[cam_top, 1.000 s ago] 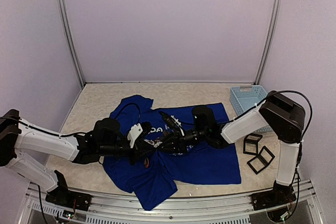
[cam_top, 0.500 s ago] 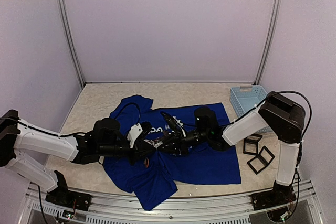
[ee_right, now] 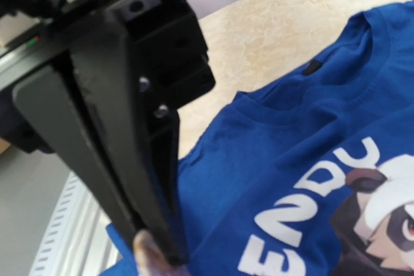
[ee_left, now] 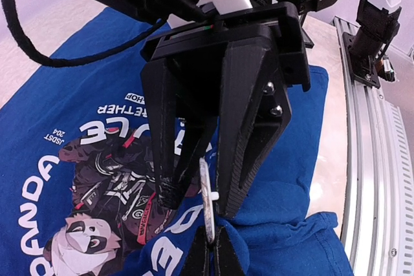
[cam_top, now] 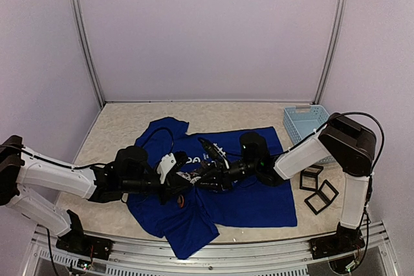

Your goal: Pin the brooch onto the clothing

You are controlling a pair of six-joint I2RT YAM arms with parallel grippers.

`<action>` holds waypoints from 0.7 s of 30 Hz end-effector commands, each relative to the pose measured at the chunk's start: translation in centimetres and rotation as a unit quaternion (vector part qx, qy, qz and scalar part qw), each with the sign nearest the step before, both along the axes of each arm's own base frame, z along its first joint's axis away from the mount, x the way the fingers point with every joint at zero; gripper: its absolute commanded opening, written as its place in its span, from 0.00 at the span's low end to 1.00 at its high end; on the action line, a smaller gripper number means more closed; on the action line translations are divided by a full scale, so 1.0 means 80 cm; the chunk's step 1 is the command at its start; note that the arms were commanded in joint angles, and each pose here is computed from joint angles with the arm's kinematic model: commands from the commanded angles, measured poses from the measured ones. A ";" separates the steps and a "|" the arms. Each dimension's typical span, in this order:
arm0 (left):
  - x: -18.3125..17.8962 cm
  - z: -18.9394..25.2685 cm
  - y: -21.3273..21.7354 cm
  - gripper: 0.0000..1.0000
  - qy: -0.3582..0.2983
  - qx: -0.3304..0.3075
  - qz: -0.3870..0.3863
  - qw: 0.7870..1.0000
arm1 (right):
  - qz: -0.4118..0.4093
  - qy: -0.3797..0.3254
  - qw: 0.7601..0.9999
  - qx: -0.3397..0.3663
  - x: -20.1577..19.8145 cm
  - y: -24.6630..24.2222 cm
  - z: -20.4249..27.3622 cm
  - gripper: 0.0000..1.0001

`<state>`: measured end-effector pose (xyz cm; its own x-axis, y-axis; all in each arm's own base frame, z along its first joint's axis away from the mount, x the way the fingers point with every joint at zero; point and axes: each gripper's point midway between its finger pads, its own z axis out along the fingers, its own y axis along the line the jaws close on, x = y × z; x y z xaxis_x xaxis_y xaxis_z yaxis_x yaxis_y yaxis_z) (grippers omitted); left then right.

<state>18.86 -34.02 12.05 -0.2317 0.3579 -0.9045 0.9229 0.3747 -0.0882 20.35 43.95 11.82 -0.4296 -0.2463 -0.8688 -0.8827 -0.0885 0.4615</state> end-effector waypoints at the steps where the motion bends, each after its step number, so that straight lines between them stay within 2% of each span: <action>1: -0.017 0.010 -0.011 0.00 -0.006 -0.007 -0.036 0.999 | -0.032 -0.020 0.999 0.000 0.022 -0.007 0.014 0.32; 6: -0.009 0.003 -0.007 0.00 -0.014 0.009 -0.014 1.000 | -0.032 -0.047 0.998 0.007 0.019 -0.015 0.025 0.41; 11: -0.003 -0.017 -0.008 0.00 -0.042 0.062 0.009 0.997 | -0.043 -0.063 0.997 0.011 0.028 -0.027 0.044 0.52; 15: -0.002 -0.031 -0.007 0.00 -0.097 0.135 0.028 0.986 | -0.108 -0.083 0.990 -0.021 0.057 -0.045 0.044 0.53; 19: -0.009 -0.039 -0.016 0.00 -0.126 0.186 0.012 0.974 | -0.147 -0.102 0.983 -0.047 0.071 -0.062 0.040 0.53; 21: -0.016 -0.045 -0.021 0.10 -0.133 0.213 -0.011 0.968 | -0.160 -0.112 0.979 -0.065 0.076 -0.067 0.034 0.53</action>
<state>17.39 -35.94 9.44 -0.0686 0.6000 -0.7971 0.9121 0.3614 0.1936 25.20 40.11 16.26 -0.3117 -0.1835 -0.9323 -0.9471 0.1394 0.2892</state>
